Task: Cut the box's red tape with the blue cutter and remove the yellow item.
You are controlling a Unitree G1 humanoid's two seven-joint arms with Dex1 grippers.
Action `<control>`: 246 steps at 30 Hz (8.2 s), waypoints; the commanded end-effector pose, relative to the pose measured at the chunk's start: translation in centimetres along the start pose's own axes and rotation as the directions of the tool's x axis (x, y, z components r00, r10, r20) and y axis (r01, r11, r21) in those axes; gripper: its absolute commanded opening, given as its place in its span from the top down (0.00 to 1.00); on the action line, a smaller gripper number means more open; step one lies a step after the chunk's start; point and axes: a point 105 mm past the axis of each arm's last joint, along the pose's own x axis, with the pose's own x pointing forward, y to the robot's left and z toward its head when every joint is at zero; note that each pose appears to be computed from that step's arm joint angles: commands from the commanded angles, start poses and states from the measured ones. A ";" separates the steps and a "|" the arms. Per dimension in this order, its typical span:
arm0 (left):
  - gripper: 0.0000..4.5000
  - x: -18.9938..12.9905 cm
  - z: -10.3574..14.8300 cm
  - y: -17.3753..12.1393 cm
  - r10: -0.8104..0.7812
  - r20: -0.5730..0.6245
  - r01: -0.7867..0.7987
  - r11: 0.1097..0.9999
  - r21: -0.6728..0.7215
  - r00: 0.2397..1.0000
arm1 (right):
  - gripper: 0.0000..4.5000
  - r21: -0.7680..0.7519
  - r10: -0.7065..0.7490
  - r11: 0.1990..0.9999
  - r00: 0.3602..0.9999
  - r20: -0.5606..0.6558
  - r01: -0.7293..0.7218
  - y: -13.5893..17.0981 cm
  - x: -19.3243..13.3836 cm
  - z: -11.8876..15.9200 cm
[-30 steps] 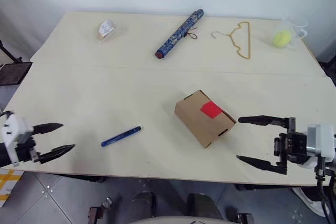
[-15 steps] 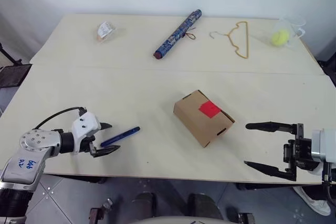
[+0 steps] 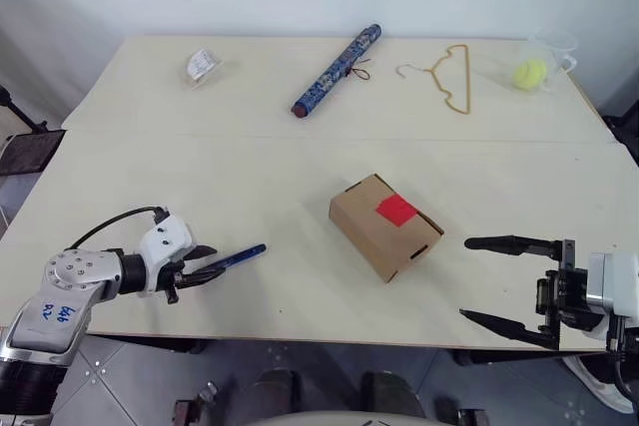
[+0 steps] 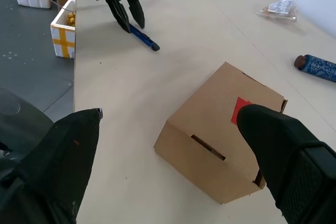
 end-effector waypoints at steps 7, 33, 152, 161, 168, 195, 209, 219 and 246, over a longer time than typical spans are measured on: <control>0.84 1.4 -3.1 -1.8 -0.058 -0.090 0.054 0.998 -0.045 0.994 | 0.00 -0.034 0.007 0.999 0.999 0.032 -0.006 -0.1 0.7 0.6; 0.90 7.7 9.1 -8.7 -0.429 -0.139 0.450 0.828 0.336 0.893 | 0.54 0.152 0.144 0.979 0.988 -0.060 -0.134 3.3 5.4 0.1; 0.90 8.5 20.5 -12.3 -0.455 0.293 0.021 0.568 0.823 0.841 | 0.01 0.850 0.104 0.489 0.955 -0.278 0.195 -3.1 5.4 1.9; 0.90 8.7 21.1 -11.3 -0.439 0.304 0.006 0.577 0.817 0.845 | 0.05 0.862 0.089 0.477 0.966 -0.244 0.173 -3.5 7.4 1.6; 0.90 8.6 21.8 -11.7 -0.464 0.330 0.000 0.579 0.815 0.822 | 0.52 0.868 0.092 0.468 0.968 -0.234 0.165 -3.5 7.5 1.5; 0.90 8.8 22.2 -11.5 -0.447 0.339 -0.018 0.583 0.812 0.828 | 0.98 0.883 0.016 0.428 0.975 -0.224 0.196 -4.2 7.8 0.9; 0.38 4.5 20.3 -10.0 -0.536 0.363 0.162 0.701 0.695 0.762 | 0.98 0.868 0.051 0.478 0.983 -0.177 0.132 -3.3 5.4 2.7; 0.41 1.3 18.4 -1.1 -0.347 0.520 0.151 0.912 0.382 0.780 | 0.98 0.809 -0.088 0.552 0.979 -0.184 0.202 -3.8 -0.6 5.9; 1.00 12.7 22.5 -3.8 -0.407 0.290 0.304 0.890 0.340 0.866 | 0.98 0.450 -0.396 0.643 0.772 -0.497 0.620 -7.7 2.0 5.7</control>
